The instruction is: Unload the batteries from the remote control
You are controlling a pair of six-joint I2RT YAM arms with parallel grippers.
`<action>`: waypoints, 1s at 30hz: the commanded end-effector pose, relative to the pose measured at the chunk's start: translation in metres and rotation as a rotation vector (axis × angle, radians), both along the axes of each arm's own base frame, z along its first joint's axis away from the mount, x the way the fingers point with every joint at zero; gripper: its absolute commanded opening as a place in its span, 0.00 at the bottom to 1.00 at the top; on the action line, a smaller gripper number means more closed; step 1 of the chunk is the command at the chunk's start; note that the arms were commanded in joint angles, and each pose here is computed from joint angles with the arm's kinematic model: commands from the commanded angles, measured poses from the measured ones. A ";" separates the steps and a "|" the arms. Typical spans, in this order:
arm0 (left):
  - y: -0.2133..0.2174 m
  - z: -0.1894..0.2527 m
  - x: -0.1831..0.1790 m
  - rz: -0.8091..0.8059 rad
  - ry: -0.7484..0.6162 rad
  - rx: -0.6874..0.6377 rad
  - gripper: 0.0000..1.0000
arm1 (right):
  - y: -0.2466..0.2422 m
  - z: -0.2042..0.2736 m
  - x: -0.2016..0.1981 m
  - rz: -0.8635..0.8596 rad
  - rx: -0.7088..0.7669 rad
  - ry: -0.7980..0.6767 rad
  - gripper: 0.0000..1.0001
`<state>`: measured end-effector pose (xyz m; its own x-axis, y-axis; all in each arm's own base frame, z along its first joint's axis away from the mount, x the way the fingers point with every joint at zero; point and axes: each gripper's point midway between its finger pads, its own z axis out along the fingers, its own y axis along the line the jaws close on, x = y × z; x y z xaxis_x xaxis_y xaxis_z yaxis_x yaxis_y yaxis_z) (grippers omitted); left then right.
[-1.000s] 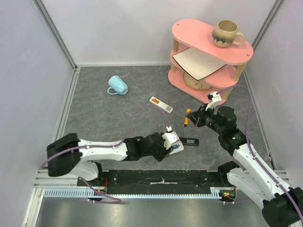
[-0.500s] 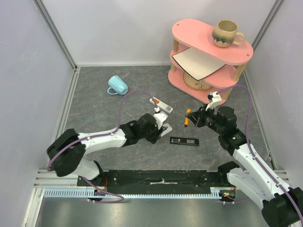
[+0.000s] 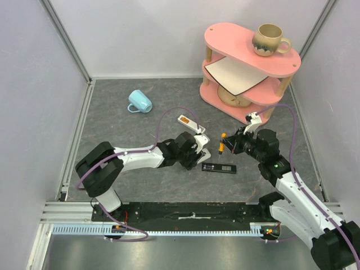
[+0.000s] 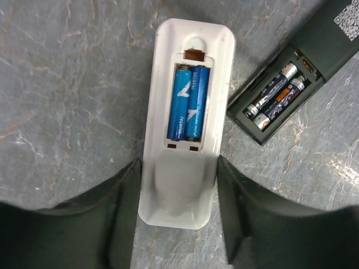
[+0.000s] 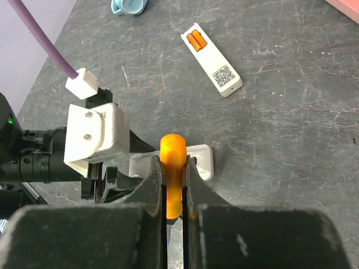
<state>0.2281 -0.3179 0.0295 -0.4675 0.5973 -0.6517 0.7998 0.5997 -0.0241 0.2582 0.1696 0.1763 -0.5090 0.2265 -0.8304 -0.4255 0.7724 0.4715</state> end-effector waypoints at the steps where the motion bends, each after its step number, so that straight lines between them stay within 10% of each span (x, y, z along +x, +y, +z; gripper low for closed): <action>1: -0.019 0.036 0.015 -0.062 -0.081 -0.050 0.66 | 0.003 0.011 0.004 0.003 0.038 -0.045 0.00; 4: -0.019 0.048 0.021 -0.055 -0.118 -0.053 0.82 | 0.003 0.010 0.006 -0.001 0.039 -0.044 0.00; 22: 0.001 0.010 0.020 0.001 -0.119 -0.031 0.83 | 0.024 0.008 0.032 0.025 0.148 -0.070 0.00; 30: 0.002 0.004 0.021 -0.002 -0.054 -0.062 0.59 | 0.030 0.004 0.059 -0.003 0.141 -0.085 0.00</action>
<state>0.2448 -0.3064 0.0311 -0.4321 0.5843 -0.6869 0.7915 0.6107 0.0216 0.2960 0.1947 0.1479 -0.5356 0.3053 -0.7873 -0.4184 0.7139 0.5615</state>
